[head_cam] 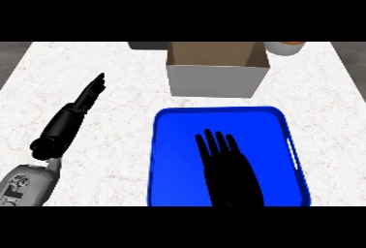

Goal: Pick the bell pepper from the tray and place it in the cardboard box

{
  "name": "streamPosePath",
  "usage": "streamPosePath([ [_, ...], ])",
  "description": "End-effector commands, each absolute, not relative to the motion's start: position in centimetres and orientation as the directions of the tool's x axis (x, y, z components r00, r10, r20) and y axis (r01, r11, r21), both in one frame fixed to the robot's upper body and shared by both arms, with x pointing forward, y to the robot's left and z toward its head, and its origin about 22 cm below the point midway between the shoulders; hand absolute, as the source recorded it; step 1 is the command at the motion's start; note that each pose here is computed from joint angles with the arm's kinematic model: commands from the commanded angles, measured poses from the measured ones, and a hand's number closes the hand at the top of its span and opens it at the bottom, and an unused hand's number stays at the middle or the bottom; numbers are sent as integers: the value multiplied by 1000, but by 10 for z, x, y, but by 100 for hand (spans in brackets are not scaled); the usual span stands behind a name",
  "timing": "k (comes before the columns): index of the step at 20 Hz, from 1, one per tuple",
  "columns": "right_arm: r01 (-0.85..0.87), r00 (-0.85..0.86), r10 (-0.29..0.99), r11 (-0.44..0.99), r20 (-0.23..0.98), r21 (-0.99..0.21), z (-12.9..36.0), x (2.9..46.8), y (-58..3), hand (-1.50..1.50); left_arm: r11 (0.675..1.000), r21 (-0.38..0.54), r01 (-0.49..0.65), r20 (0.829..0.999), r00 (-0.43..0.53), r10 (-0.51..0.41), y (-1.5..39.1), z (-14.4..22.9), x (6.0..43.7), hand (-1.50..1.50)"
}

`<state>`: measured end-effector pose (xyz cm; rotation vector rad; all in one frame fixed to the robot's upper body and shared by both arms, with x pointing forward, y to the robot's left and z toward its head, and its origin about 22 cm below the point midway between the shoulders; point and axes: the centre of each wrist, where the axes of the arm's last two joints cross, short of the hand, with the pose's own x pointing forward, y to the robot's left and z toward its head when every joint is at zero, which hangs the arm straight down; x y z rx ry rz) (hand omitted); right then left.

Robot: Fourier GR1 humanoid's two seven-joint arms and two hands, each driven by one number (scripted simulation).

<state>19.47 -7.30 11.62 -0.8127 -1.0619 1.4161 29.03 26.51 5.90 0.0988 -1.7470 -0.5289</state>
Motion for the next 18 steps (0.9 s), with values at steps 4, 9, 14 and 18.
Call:
streamPosePath([
  [4, -386, 11, 998, -47, -56, -921, 104, 199, -46, -150, 888, 402, 224, 903, -255, -345, 251, 62, 283, 0],
  [9, -401, 23, 994, -85, -103, -912, 100, 212, -64, -150, 886, 405, 228, 905, -242, -351, 261, 53, 280, 0],
  [14, -417, 38, 991, -100, -127, -904, 93, 211, -54, -150, 895, 394, 208, 907, -243, -343, 265, 55, 292, 0],
  [18, -409, 26, 997, -55, -72, -911, 69, 222, -67, -150, 891, 400, 215, 903, -255, -344, 272, 64, 289, 0],
])
